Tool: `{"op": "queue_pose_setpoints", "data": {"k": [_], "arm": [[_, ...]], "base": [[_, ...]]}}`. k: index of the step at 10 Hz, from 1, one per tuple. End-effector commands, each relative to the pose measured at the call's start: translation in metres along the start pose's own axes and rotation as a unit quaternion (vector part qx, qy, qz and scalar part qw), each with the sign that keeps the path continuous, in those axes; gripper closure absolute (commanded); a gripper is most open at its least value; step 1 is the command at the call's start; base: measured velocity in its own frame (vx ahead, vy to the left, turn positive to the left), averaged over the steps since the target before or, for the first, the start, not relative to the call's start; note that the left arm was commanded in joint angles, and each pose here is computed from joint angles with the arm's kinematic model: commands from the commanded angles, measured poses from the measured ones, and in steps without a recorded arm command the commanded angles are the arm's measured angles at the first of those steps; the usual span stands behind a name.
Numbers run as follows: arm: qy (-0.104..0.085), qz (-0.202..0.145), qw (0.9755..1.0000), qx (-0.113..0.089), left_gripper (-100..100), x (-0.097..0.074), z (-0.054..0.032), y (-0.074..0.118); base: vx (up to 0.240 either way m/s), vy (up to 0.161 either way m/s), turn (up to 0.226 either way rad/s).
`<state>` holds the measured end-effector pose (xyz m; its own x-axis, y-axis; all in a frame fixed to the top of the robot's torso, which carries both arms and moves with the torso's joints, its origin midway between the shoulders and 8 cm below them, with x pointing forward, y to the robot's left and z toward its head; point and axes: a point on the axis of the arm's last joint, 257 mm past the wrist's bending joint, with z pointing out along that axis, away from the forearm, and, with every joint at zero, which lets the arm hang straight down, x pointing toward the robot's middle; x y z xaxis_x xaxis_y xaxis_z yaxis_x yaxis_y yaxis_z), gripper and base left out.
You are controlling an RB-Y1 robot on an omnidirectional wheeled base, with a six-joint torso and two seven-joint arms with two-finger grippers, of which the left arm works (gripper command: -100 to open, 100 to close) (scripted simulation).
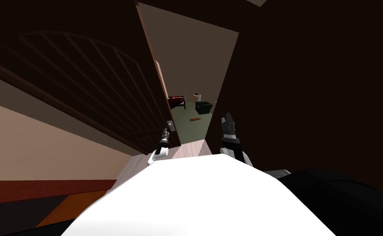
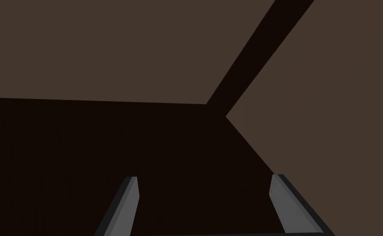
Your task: Pull the door open
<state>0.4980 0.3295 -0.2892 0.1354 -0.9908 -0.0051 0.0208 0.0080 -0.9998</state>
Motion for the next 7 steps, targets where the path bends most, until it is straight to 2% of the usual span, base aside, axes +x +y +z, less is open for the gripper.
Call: {"op": "queue_pose_setpoints", "data": {"k": [1,3,4,5,6,7], "arm": [[-0.009,0.0,1.0,-0.001,-100,-0.018,-0.0007,0.003],[-0.023,0.0,0.9997,-0.001,-100,-0.046,-0.0007,0.006],[-0.027,0.0,0.9996,-0.001,-100,-0.053,-0.0007,0.007],[-0.036,0.0,0.9993,-0.001,-100,-0.071,-0.001,0.007],[-0.041,0.0,0.9991,-0.001,-100,-0.08,-0.0013,0.007],[-0.037,0.001,0.9993,0.0,-100,-0.074,-0.0001,0.008]], "base": [[0.182,-0.04,-0.102],[0.198,-0.032,-0.15],[0.199,-0.012,-0.103],[0.191,-0.016,-0.122],[0.204,-0.014,-0.114],[0.092,0.0,-0.014]]}}
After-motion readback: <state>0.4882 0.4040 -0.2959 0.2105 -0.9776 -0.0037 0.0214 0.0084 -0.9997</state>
